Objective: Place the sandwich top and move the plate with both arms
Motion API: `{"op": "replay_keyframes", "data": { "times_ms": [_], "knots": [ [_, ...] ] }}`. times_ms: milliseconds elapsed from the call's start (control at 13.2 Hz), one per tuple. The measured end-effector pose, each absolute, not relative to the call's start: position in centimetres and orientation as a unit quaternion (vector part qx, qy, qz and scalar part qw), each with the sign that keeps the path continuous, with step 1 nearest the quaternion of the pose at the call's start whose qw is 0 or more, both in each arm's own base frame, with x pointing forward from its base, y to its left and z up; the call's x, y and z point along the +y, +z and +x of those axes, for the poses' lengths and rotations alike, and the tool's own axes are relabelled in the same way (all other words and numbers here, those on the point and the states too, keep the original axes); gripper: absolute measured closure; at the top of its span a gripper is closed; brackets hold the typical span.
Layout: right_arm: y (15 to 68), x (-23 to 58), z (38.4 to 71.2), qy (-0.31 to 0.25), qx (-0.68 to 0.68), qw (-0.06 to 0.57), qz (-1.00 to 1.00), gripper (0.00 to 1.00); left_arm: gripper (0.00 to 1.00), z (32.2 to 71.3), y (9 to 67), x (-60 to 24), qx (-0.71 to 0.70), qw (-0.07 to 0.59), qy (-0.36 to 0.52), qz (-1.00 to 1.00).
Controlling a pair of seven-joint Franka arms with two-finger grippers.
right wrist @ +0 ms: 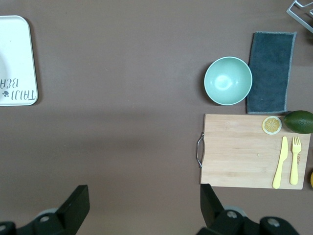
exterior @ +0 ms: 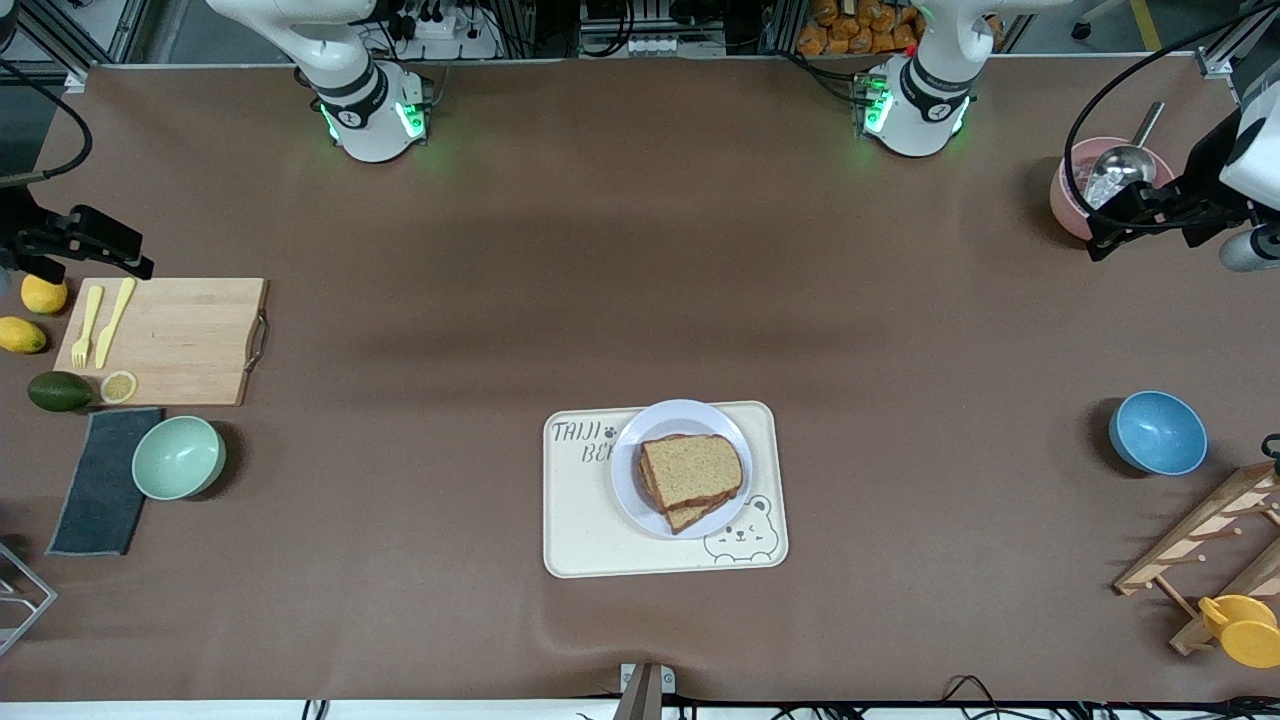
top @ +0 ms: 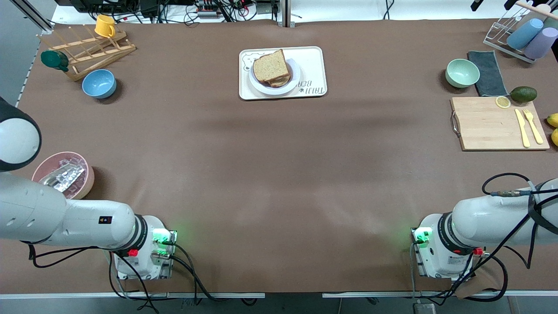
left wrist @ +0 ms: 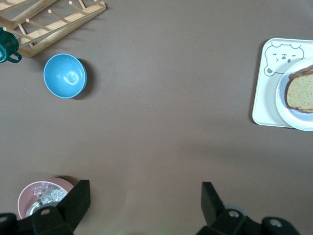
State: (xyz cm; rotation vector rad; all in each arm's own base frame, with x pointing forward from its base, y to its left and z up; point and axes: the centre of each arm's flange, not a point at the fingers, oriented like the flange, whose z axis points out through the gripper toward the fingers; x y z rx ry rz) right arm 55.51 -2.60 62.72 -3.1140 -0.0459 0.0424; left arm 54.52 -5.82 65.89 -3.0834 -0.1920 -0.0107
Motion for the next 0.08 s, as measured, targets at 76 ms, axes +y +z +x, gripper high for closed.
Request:
{"op": "replay_keyframes", "data": {
  "times_ms": [76],
  "knots": [
    [62.67,-2.62,55.51,0.014,-0.015,0.014,-1.0,0.0,0.0,54.48,65.86,-5.84,-0.062,0.025,-0.002,-0.998]
  ]
}}
